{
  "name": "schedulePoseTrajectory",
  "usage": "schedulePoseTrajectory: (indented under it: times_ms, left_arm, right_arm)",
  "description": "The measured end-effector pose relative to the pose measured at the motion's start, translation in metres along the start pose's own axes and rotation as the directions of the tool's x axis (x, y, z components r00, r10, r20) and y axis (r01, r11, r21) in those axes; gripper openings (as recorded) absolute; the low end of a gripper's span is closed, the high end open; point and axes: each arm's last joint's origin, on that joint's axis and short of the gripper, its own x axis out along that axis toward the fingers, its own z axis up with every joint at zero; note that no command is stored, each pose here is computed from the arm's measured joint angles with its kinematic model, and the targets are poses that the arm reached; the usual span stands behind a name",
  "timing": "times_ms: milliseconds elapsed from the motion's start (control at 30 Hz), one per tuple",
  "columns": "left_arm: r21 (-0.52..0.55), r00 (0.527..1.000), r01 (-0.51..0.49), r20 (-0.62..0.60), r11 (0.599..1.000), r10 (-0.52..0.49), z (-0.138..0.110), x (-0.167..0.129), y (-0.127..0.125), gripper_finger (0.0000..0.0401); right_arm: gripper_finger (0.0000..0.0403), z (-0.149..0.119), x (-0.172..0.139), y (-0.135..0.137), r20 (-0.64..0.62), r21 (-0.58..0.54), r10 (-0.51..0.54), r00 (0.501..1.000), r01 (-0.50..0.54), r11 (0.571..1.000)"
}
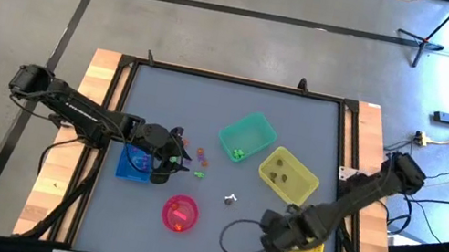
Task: Sort Halloween decoration
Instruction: Put the white bone toy into the yellow bin, then put the green skeleton toy into the green bin
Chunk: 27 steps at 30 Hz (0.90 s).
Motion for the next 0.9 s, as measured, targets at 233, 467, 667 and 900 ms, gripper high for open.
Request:
schedulePoseTrajectory:
  times_ms: [233,467,667,900]
  left_arm:
    - [0.000,1.000,0.000,0.000,1.000,0.000,0.000,0.000,0.000,0.0157]
    - [0.000,1.000,0.002,0.000,1.000,-0.002,0.000,0.000,0.000,0.0157]
    - [0.000,1.000,0.003,0.000,1.000,-0.003,0.000,0.000,0.000,0.0157]
    - [0.000,1.000,0.001,0.001,1.000,-0.001,0.000,0.000,0.000,0.0157]
  right_arm:
    - [0.0018,-0.036,0.005,0.007,-0.075,0.150,-0.108,0.991,0.119,0.981]
    - [0.0038,-0.048,0.006,0.012,-0.082,0.167,-0.112,0.990,0.125,0.978]
    - [0.0074,-0.047,0.006,0.011,-0.082,0.172,-0.116,0.990,0.129,0.977]
    - [0.0139,-0.047,0.005,0.010,-0.087,0.171,-0.126,0.988,0.139,0.975]
